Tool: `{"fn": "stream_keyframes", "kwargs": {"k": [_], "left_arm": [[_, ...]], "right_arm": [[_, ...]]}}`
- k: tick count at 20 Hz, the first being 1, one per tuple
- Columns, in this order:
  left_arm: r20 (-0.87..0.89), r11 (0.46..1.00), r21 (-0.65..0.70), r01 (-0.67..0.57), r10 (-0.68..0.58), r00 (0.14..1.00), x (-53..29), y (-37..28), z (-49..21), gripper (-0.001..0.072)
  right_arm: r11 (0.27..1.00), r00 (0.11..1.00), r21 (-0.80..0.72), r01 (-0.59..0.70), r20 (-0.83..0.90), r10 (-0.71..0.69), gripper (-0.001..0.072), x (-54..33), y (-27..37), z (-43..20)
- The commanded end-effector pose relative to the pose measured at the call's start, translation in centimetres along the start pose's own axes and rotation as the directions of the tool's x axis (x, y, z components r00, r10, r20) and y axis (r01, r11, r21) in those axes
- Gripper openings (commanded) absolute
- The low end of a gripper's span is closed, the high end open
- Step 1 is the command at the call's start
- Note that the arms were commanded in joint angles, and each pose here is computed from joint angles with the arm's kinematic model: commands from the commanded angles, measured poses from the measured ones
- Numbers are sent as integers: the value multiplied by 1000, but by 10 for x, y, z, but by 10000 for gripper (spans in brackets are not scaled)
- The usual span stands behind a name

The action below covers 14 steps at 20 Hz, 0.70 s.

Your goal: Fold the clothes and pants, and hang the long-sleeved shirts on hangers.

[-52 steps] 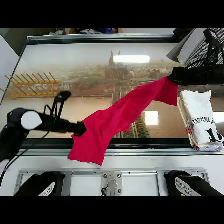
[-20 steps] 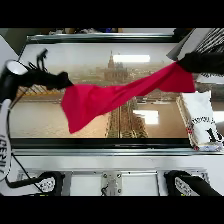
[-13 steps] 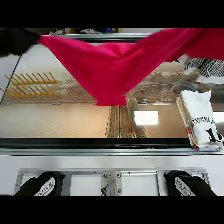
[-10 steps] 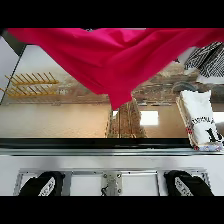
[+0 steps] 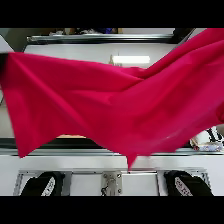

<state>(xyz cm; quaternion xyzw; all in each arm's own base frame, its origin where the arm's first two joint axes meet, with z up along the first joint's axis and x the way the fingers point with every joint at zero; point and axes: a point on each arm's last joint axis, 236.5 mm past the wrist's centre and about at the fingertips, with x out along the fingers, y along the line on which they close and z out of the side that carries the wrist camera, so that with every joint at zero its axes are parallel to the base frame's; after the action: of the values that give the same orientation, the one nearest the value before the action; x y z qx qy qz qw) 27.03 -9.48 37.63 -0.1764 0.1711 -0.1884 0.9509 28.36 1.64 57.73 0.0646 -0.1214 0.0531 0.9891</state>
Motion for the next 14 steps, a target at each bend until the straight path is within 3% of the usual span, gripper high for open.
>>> {"fn": "stream_keyframes", "kwargs": {"k": [1, 5, 10, 11, 12, 13, 14], "left_arm": [[-279, 986, -147, -84, 40, 959, 46, 46, -86, 7], [-509, 969, -164, -187, 80, 857, 127, 108, -172, 7], [-474, 977, -48, -209, 162, 865, 280, 185, -191, 8], [-472, 971, -69, -228, 170, 865, 304, 201, -185, 8], [-469, 959, -130, -254, 166, 867, 326, 215, -174, 26], [-472, 951, -160, -265, 162, 867, 342, 226, -162, 370], [-477, 941, -192, -277, 157, 865, 350, 234, -152, 661]], "right_arm": [[997, 977, 62, 37, -214, -23, 13, 65, -23, -81], [989, 870, 121, 84, -493, -14, 13, 168, -56, -246], [980, 775, 140, 138, -632, -18, 29, 239, -81, -420], [979, 764, 141, 145, -645, -20, 95, 241, -84, -434], [979, 759, 139, 150, -651, -24, 319, 242, -87, -440], [978, 758, 137, 157, -651, -31, 588, 242, -92, -440], [977, 760, 132, 165, -648, -41, 637, 240, -98, -434]]}}
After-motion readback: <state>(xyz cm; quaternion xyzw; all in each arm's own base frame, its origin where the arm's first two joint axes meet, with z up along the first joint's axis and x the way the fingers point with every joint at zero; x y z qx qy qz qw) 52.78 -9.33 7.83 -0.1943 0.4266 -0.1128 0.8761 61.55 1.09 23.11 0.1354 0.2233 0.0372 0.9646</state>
